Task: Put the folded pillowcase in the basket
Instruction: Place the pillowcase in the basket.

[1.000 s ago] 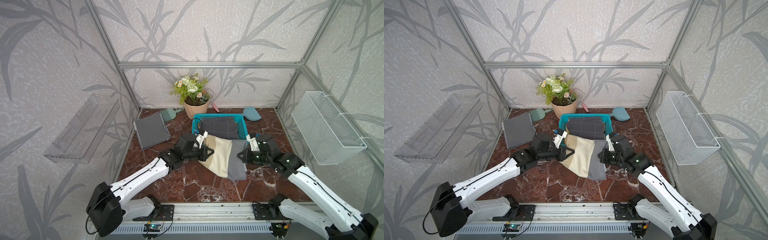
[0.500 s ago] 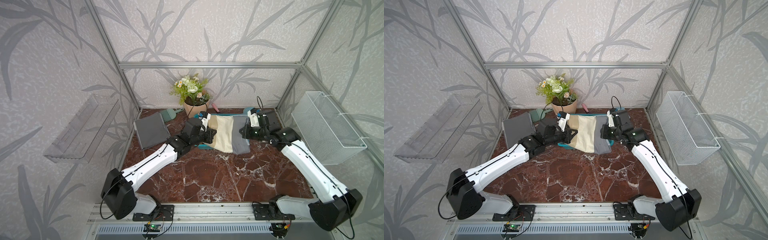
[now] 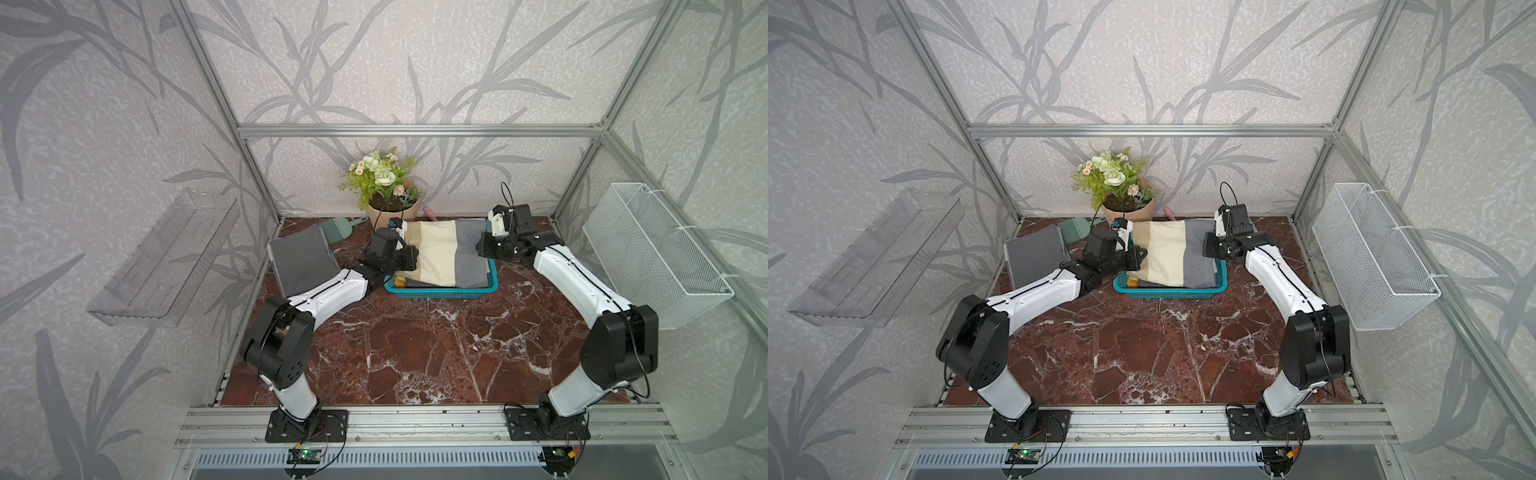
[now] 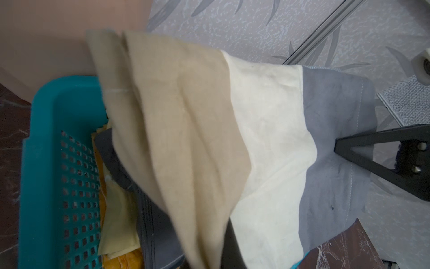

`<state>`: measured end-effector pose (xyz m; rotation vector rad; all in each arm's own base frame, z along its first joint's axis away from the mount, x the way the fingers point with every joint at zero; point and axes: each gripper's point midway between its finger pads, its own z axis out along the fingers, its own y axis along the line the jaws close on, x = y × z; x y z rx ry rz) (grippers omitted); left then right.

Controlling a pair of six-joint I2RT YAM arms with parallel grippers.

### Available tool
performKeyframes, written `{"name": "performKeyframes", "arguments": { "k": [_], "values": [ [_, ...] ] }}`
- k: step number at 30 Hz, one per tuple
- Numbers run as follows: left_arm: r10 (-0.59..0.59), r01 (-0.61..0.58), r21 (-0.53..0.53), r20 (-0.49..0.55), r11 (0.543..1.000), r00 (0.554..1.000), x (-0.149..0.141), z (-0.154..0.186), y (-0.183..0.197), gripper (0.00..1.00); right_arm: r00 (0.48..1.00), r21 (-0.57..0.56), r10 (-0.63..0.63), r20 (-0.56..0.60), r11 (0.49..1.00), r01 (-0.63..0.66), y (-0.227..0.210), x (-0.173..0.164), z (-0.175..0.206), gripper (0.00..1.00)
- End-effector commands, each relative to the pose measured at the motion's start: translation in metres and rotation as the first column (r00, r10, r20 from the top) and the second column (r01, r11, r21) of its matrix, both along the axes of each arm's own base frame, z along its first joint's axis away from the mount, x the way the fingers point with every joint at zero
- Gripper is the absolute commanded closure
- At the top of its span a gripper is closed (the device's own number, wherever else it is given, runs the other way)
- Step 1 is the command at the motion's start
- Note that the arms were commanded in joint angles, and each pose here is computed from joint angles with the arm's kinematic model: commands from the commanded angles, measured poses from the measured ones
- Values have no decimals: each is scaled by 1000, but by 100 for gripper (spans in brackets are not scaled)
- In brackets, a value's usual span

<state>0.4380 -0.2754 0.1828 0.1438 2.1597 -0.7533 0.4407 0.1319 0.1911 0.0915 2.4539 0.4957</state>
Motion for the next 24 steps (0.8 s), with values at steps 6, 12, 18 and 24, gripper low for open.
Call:
{"name": "performKeyframes", "arguments": {
  "k": [6, 12, 18, 24],
  "values": [
    [1, -1, 3, -41, 1000, 999, 25, -43, -3, 100, 1000, -22, -22, 19, 1000, 22, -6, 36, -25, 100],
    [60, -57, 41, -78, 998, 995, 26, -73, 8, 99, 999, -53, -19, -49, 998, 17, -7, 44, -62, 100],
    [87, -77, 92, -109, 993, 990, 25, -88, 17, 42, 995, -72, -38, -88, 997, 32, -10, 43, -81, 49],
    [128, -119, 77, -119, 990, 985, 20, -76, 24, 18, 999, -115, -33, -3, 993, 32, -5, 34, -50, 16]
  ]
}}
